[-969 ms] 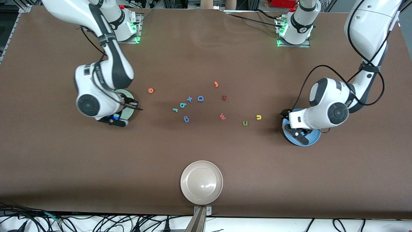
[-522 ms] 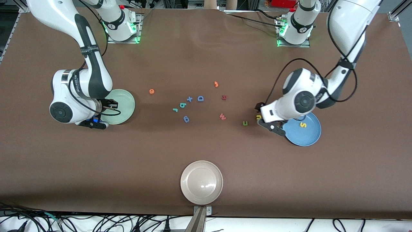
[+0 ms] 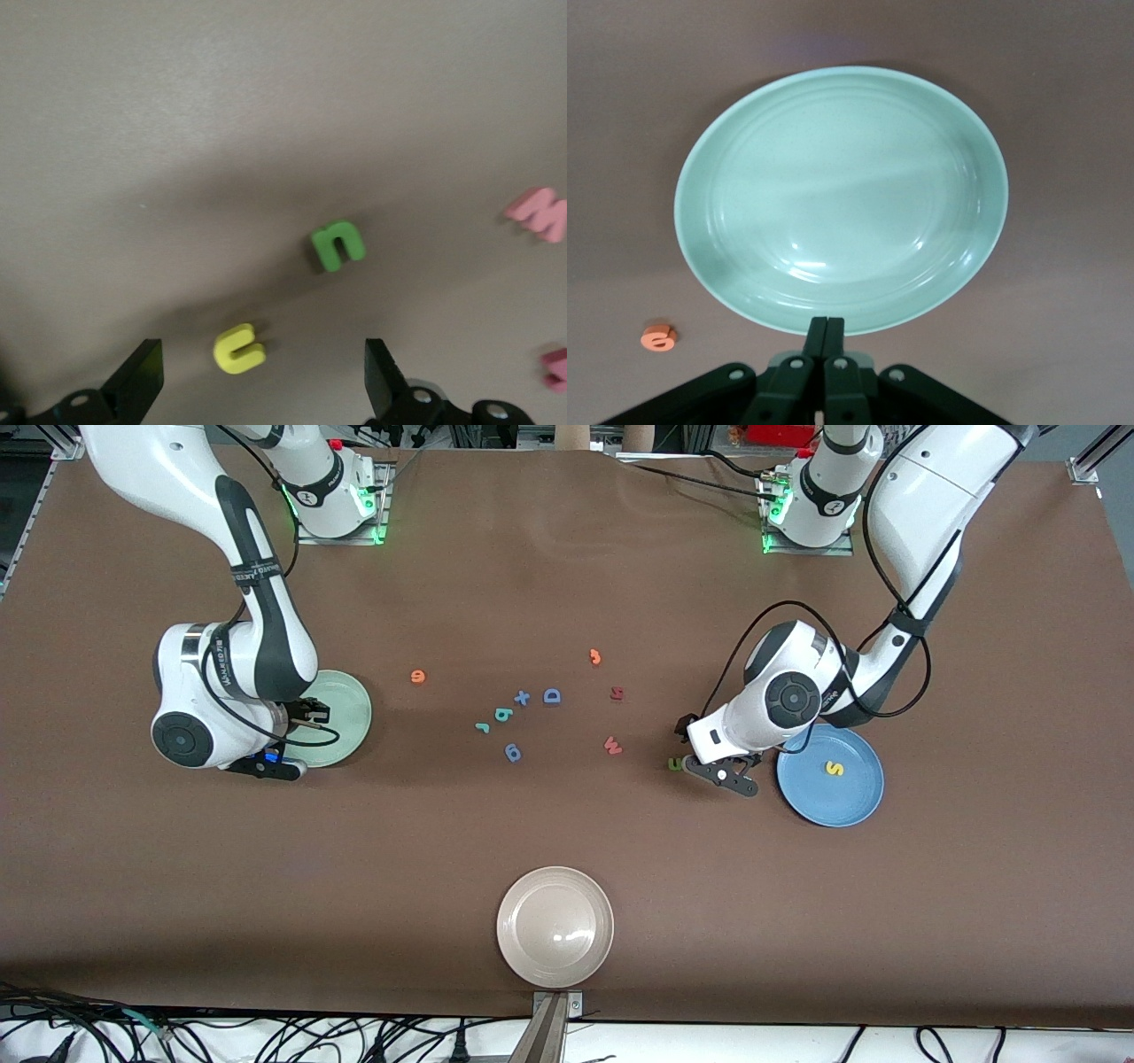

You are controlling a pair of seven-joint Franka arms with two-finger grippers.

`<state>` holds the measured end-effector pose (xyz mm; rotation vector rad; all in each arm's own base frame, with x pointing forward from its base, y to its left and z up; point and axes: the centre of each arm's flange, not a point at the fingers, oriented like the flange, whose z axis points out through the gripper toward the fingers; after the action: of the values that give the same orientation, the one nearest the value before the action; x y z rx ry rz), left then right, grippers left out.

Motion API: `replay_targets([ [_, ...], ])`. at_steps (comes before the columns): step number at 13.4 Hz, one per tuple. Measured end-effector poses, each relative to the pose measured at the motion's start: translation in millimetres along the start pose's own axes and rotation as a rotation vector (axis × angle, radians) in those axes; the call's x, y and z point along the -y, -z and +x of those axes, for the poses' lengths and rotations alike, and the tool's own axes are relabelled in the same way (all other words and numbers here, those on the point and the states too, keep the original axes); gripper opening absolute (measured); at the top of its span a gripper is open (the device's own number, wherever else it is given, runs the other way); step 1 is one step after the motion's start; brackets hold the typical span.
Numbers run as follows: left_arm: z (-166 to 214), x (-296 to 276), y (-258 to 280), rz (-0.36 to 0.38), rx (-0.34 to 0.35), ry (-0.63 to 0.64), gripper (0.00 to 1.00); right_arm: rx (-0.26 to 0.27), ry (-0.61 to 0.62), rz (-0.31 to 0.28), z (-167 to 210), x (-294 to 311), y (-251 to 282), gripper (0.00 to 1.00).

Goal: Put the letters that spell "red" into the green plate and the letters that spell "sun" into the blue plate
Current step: 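Grasp the yellow C with the left gripper while the right gripper reaches teal letters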

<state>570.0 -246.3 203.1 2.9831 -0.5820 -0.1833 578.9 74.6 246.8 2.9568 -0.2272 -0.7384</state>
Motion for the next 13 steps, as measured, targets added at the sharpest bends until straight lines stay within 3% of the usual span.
replay_targets([
  [2,-2.3,-3.0,-8.5,0.003,0.002,0.011,1.00,-0.004,0.004,0.000,0.6,0.5,0.7,0.08],
  [6,-8.0,-8.0,-30.9,-0.014,0.006,0.027,1.00,-0.048,0.028,0.006,0.6,15.6,21.2,0.49],
  [10,-9.1,-0.4,-35.4,0.026,0.006,0.003,0.94,-0.092,-0.008,0.040,-6.2,53.8,45.7,0.93],
  [11,-9.8,0.6,-37.0,0.026,0.009,0.004,0.94,-0.103,-0.027,0.048,-11.6,72.3,52.6,1.00],
  [13,-10.8,1.7,-39.1,0.026,0.013,0.005,0.86,-0.121,-0.054,0.064,-25.1,110.7,62.7,0.99],
])
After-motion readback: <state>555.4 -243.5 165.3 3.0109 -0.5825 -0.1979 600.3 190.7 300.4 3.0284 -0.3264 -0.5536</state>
